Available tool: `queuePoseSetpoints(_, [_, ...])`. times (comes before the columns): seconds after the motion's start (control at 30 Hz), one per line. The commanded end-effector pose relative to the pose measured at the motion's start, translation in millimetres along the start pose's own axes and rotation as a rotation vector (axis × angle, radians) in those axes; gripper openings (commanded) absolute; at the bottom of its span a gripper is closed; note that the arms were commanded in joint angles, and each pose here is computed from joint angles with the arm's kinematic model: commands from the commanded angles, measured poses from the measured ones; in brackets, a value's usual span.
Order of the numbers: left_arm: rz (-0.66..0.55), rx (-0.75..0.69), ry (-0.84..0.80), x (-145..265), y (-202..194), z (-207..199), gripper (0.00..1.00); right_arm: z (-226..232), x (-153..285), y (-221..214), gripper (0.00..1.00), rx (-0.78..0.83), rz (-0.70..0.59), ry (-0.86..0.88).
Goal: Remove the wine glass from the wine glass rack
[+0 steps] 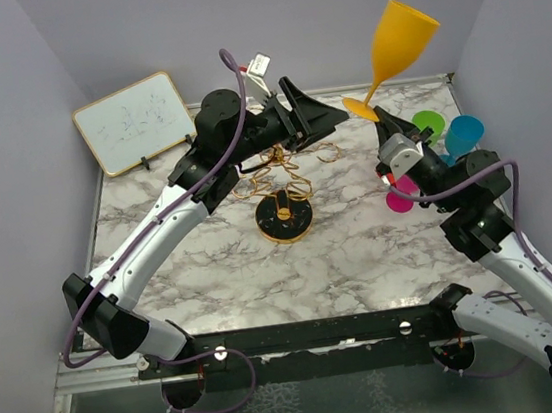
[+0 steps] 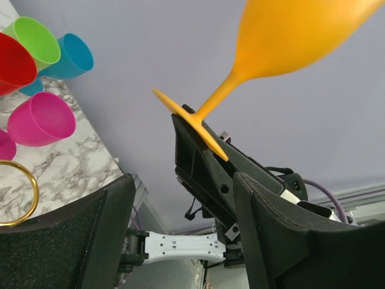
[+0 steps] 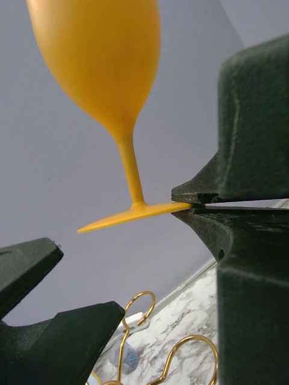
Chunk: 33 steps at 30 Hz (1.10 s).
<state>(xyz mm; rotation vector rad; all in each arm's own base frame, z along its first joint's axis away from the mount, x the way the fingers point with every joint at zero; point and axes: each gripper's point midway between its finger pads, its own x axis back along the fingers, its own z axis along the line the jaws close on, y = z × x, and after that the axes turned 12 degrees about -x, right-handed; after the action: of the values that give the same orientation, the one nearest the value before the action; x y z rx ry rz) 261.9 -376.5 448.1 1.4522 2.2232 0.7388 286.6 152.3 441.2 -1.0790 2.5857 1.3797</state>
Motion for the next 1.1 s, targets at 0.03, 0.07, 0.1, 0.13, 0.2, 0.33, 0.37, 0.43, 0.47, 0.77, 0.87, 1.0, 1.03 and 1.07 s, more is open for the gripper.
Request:
queuePoseSetpoints(0.03, [-0.126, 0.043, -0.059, 7, 27, -24, 0.69, 2, 2, 8, 0.01, 0.039, -0.033, 0.007])
queuePoseSetpoints(0.07, [-0.135, 0.050, -0.060, 7, 29, -24, 0.69, 4, 2, 9, 0.01, 0.036, -0.036, 0.018])
queuePoseSetpoints(0.1, [-0.137, 0.061, -0.064, 5, 30, -24, 0.69, 6, 2, 9, 0.01, 0.032, -0.039, 0.027])
queuePoseSetpoints(0.13, [-0.136, 0.071, -0.076, 3, 30, -25, 0.68, 7, 1, 10, 0.01, 0.031, -0.043, 0.032])
queuePoseSetpoints(0.2, [-0.122, 0.093, -0.105, -2, 29, -26, 0.68, 10, 1, 10, 0.01, 0.030, -0.047, 0.042])
queuePoseSetpoints(0.33, [-0.096, 0.121, -0.140, -13, 28, -27, 0.66, 12, 0, 11, 0.01, 0.033, -0.054, 0.051])
queuePoseSetpoints(0.37, [-0.088, 0.126, -0.141, -15, 27, -26, 0.66, 12, 0, 11, 0.01, 0.033, -0.055, 0.052])
queuePoseSetpoints(0.43, [-0.071, 0.137, -0.146, -19, 25, -24, 0.66, 13, 0, 10, 0.01, 0.037, -0.055, 0.054])
queuePoseSetpoints(0.47, [-0.064, 0.141, -0.148, -21, 24, -24, 0.65, 13, 0, 11, 0.01, 0.038, -0.055, 0.054])
queuePoseSetpoints(0.77, [-0.048, 0.143, -0.171, -23, 20, -23, 0.19, 13, 0, 11, 0.01, 0.030, -0.057, 0.044])
queuePoseSetpoints(0.87, [-0.063, 0.127, -0.164, -19, 22, -23, 0.00, 12, 0, 10, 0.01, 0.020, -0.048, 0.039])
queuePoseSetpoints(1.0, [-0.104, 0.088, -0.129, -8, 30, -20, 0.00, 11, 0, 11, 0.20, -0.026, -0.044, 0.038])
queuePoseSetpoints(1.03, [-0.121, 0.075, -0.117, -4, 34, -19, 0.00, 12, 0, 12, 0.26, -0.042, -0.043, 0.044])
queuePoseSetpoints(1.07, [-0.142, 0.061, -0.106, 1, 39, -18, 0.00, 13, 0, 13, 0.30, -0.057, -0.042, 0.054])
